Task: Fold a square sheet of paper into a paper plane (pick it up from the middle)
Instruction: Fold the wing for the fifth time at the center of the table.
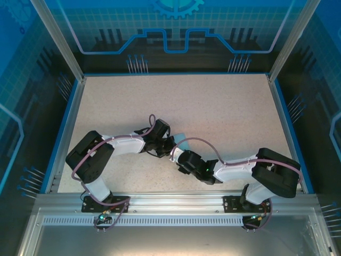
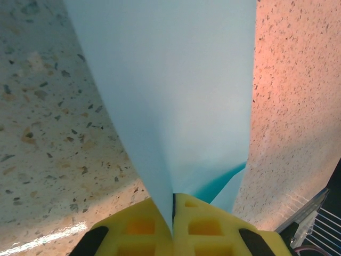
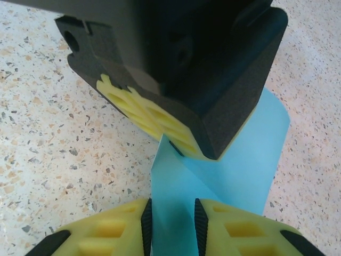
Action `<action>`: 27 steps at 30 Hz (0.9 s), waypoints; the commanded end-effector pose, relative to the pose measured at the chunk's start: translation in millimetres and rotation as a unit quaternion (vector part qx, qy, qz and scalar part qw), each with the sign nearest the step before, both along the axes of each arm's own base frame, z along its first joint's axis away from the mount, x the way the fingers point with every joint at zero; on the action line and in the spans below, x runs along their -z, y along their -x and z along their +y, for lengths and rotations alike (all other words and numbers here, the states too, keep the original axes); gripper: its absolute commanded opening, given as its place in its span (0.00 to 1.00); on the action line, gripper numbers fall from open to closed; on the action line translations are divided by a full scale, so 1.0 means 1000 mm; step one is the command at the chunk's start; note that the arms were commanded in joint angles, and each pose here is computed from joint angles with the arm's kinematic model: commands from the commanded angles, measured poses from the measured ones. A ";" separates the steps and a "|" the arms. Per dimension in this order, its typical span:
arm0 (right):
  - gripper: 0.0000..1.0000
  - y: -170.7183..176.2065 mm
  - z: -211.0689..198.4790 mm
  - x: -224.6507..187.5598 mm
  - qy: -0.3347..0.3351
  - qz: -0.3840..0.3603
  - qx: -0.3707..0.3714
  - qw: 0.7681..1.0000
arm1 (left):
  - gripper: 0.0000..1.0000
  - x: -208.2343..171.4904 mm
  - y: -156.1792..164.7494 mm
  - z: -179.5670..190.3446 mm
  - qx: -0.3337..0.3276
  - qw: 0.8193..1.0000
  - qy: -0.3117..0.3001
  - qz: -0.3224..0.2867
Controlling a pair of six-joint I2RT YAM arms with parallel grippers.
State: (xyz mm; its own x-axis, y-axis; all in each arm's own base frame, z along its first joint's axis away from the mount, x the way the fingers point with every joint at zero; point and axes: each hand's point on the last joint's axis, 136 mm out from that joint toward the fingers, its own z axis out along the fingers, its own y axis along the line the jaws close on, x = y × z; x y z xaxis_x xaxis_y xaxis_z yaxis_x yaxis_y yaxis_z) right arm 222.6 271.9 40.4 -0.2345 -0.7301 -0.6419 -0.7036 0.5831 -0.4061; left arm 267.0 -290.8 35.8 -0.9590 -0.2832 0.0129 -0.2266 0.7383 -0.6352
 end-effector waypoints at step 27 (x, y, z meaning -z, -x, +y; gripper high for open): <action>0.35 -0.004 0.000 -0.014 -0.006 -0.024 0.015 1.000 | 0.05 -0.012 -0.003 -0.006 0.017 1.000 0.013 -0.007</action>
State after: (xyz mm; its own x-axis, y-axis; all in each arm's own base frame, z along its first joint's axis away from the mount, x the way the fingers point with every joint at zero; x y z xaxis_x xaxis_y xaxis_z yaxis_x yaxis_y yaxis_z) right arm 222.0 256.1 34.2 -0.2674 -0.7490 -0.6063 -0.6774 0.5936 -0.4345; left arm 270.1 -294.2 41.2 -0.9637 -0.2670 -0.0015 -0.2026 0.7348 -0.6473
